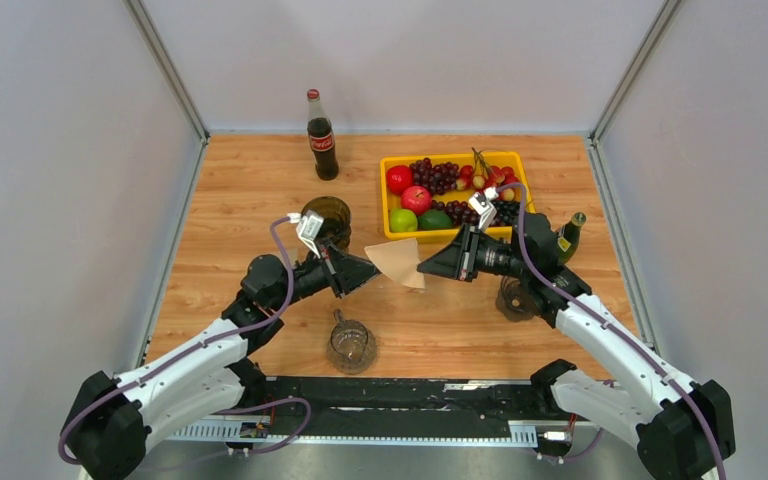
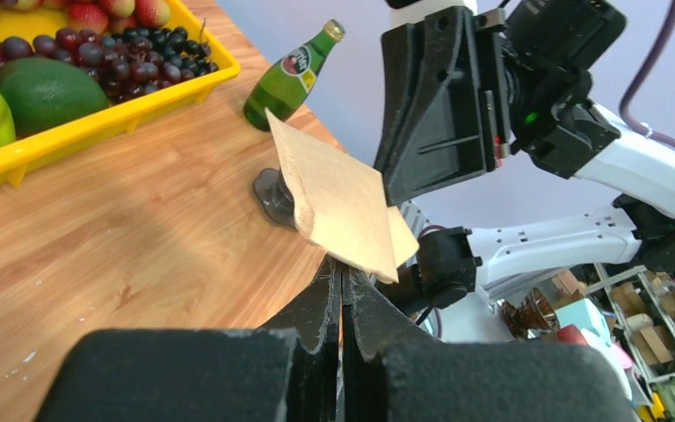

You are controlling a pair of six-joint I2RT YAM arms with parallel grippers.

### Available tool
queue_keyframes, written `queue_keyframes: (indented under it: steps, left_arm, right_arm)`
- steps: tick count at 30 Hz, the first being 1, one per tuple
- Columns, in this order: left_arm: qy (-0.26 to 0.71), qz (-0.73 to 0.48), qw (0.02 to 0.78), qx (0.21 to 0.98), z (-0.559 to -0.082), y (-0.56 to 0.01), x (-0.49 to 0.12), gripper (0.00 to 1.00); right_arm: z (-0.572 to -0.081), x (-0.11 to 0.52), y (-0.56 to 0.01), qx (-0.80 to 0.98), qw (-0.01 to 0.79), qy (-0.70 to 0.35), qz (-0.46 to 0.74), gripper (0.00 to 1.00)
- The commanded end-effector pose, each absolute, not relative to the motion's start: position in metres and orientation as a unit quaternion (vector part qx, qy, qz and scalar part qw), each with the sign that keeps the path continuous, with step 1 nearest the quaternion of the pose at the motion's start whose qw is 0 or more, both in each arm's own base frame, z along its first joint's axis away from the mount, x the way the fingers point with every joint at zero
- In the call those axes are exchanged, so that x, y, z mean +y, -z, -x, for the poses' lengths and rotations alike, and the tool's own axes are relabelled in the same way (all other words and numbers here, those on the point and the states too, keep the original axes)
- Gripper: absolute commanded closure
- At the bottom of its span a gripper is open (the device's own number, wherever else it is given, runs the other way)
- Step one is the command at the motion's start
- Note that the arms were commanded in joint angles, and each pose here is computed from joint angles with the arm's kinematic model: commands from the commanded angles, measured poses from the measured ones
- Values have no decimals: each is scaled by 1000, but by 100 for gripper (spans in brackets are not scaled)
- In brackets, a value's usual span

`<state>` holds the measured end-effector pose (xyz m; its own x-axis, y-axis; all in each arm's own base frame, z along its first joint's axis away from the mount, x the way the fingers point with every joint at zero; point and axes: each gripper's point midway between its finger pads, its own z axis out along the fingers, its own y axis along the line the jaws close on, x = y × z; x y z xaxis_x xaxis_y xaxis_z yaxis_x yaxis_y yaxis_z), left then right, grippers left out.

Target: Place the coffee filter in the dripper

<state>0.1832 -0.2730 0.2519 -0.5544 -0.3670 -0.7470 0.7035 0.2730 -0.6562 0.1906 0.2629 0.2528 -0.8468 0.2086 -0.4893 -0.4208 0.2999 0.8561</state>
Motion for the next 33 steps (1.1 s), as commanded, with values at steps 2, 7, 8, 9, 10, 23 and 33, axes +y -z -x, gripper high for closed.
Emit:
queue_keyframes:
  steps: [2, 7, 8, 9, 10, 23, 33]
  left_arm:
    - [580, -125, 465, 657, -194, -264, -282, 100]
    - [579, -123, 453, 667, -200, -260, -296, 100]
    - [577, -122, 451, 670, -203, -258, -299, 100]
    - [576, -122, 449, 672, -203, -257, -302, 100]
    - [573, -118, 448, 676, -206, -254, -304, 100]
    - [519, -121, 462, 709, -211, -242, -305, 100]
    - [488, -119, 480, 719, -198, -240, -277, 94]
  right_arm:
    - [-190, 266, -269, 743, 280, -599, 103, 92]
    - [-185, 269, -260, 748, 252, -603, 115, 92]
    - [-184, 270, -258, 749, 246, -605, 116, 92]
    - [-183, 270, -257, 749, 242, -606, 118, 93]
    - [-183, 270, -256, 749, 240, -606, 118, 93]
    - [-192, 269, -264, 748, 263, -601, 99, 94]
    - [-202, 258, -269, 748, 289, -594, 62, 95]
